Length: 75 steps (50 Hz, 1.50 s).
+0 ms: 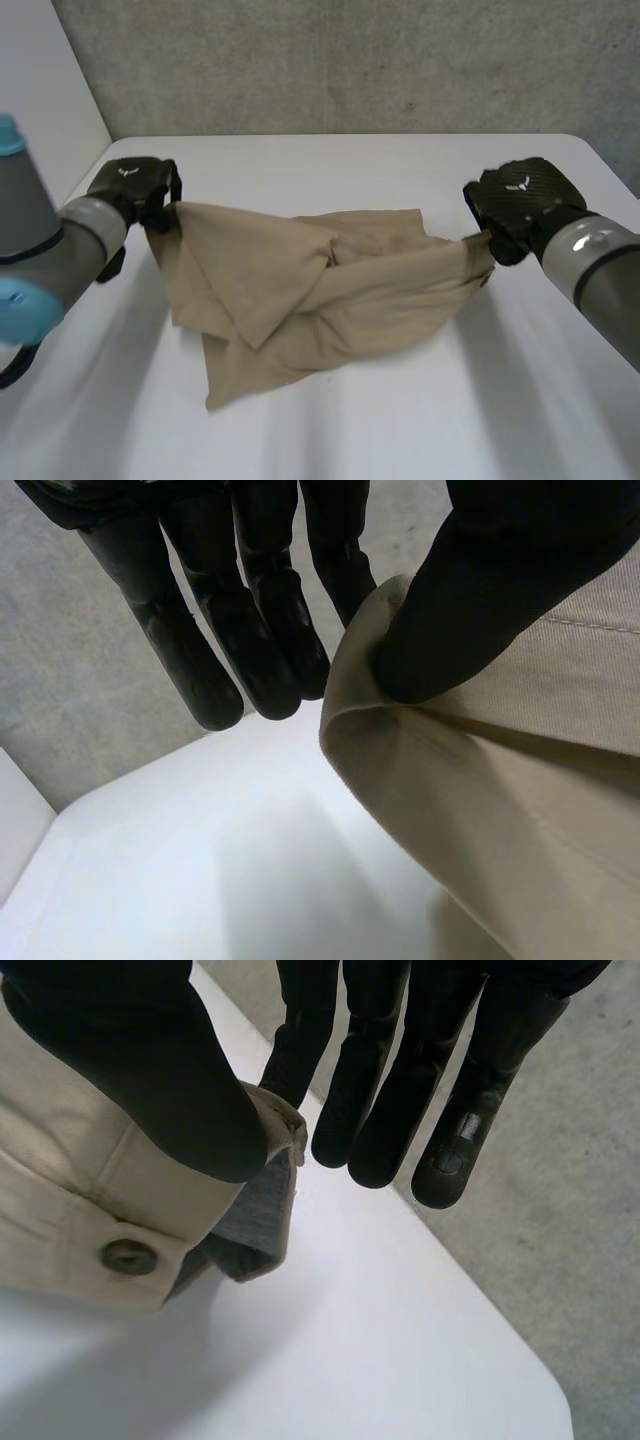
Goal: Fold the shorts.
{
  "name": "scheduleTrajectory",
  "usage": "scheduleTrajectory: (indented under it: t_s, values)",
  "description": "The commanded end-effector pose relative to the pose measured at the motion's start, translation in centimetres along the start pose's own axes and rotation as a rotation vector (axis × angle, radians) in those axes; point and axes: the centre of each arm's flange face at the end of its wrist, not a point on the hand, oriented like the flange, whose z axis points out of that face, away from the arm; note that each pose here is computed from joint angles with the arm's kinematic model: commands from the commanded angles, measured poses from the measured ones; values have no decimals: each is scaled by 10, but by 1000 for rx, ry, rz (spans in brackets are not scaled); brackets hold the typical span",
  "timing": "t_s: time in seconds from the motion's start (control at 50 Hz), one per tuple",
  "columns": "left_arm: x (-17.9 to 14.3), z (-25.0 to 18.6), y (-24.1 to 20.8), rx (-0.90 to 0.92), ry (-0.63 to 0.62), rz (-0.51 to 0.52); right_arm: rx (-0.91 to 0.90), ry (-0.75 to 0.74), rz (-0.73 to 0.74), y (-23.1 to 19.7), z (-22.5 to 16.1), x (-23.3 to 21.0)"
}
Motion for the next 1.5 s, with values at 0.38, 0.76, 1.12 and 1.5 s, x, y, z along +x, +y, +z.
scheduleTrajectory:
  t_s: [0.38,0.76,1.12,1.5]
  values:
    - [-8,100,-17,430,-181,21,334,216,-8,-28,132,-42]
    - [32,-32,-2,197,-55,32,-13,10,-28,7,43,-47]
    - [90,-89,73,-64,136,88,-92,-201,170,45,67,-81]
    - [61,-6,96,-103,-7,146,-40,-162,197,61,145,-91]
